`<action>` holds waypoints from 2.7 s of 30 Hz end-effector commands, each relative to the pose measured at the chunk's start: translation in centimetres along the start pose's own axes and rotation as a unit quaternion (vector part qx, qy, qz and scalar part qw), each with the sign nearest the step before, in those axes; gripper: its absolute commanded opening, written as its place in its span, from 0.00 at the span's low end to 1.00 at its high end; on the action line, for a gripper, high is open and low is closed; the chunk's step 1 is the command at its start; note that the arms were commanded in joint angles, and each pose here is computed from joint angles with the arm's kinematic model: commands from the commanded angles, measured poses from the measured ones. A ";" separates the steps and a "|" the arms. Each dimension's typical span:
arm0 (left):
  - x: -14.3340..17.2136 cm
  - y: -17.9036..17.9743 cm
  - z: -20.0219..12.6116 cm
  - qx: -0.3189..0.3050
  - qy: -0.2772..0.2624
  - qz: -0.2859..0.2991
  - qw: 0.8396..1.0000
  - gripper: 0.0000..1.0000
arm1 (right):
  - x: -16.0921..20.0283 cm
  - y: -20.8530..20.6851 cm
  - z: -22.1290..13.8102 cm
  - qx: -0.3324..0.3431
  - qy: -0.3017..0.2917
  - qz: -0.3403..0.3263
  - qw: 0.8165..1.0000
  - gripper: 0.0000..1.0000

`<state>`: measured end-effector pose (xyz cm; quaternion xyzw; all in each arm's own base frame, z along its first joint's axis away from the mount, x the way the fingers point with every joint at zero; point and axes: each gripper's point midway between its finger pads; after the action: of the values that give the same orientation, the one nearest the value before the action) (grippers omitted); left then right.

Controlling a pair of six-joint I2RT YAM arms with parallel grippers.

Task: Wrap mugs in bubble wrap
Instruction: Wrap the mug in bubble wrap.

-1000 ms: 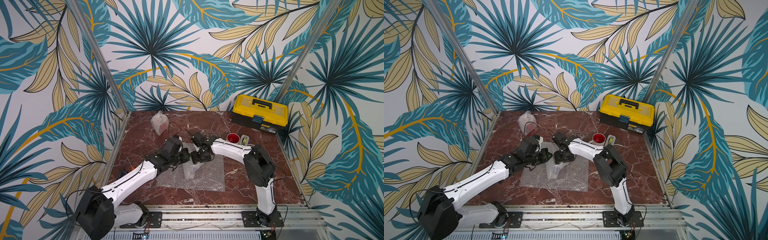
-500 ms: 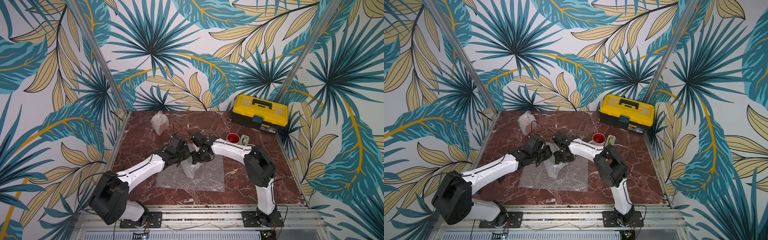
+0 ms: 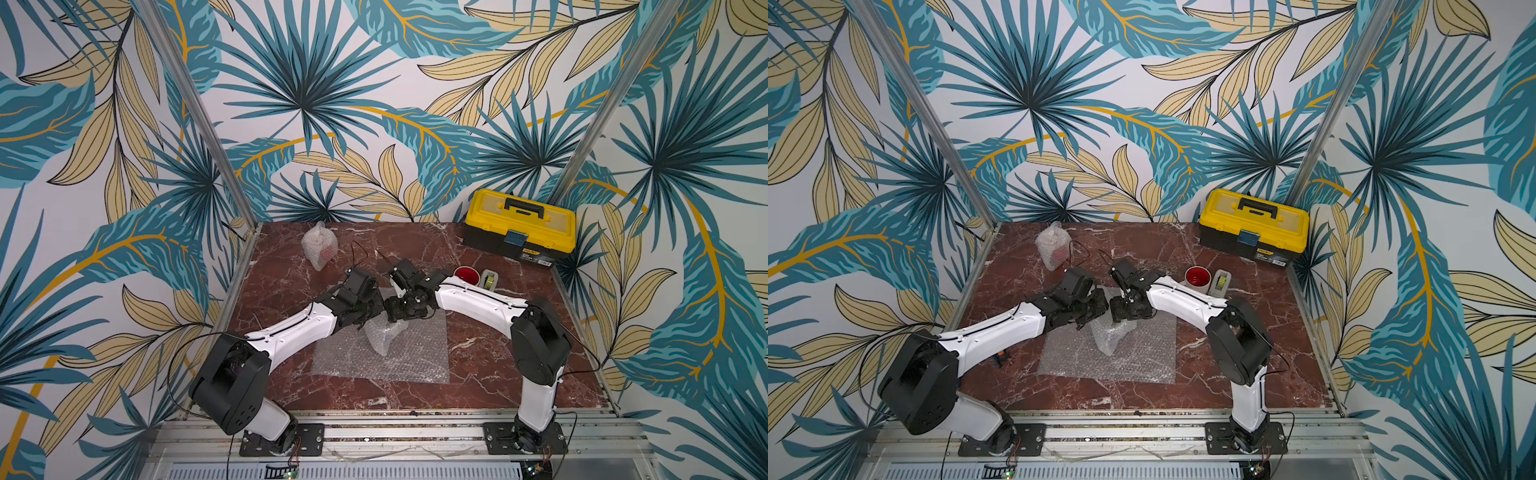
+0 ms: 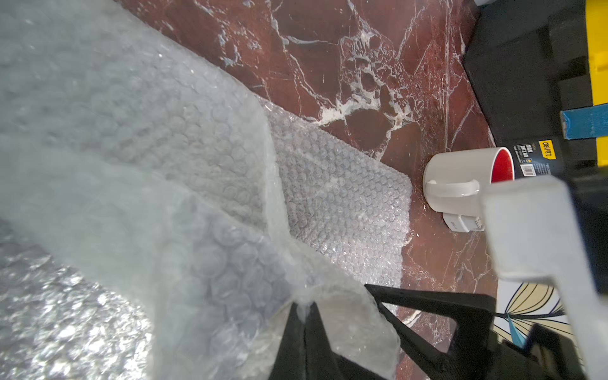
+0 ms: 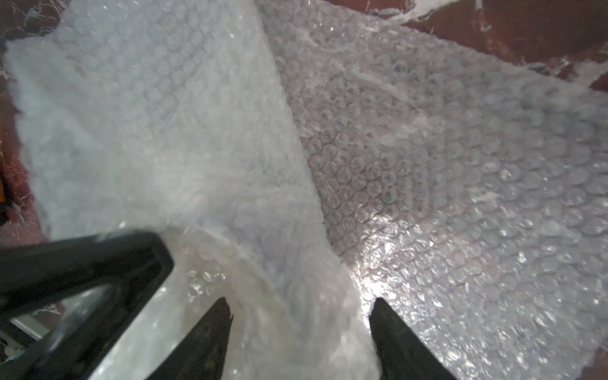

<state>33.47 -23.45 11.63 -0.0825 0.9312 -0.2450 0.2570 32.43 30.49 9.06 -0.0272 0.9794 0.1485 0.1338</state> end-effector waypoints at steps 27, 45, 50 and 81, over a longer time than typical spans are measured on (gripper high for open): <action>-1.1 -1.7 1.2 0.016 0.006 -0.005 1.000 0.00 | -0.6 1.1 1.0 -0.071 -0.044 0.023 0.996 0.75; -3.9 -3.1 -4.1 0.036 -0.053 0.010 0.998 0.33 | 1.7 -1.7 5.0 -0.011 0.008 0.034 0.999 0.73; -3.3 -1.5 -5.9 0.010 -0.061 0.021 0.998 0.48 | 2.6 -1.9 5.6 -0.002 0.036 0.022 0.999 0.73; 5.2 4.2 0.5 -0.065 0.074 0.046 0.994 0.30 | 0.3 -0.2 2.4 -0.013 0.010 -0.008 1.000 0.72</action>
<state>30.22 -21.69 8.25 -0.0428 0.9558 -0.1924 0.2180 32.95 31.64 4.92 -0.0291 0.9796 0.1661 0.1094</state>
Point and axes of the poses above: each gripper's point midway between its finger pads, its own z axis out along the fingers, its own y axis along the line the jaws close on, x = y × z, and after that the axes turned 11 degrees about z, right-handed
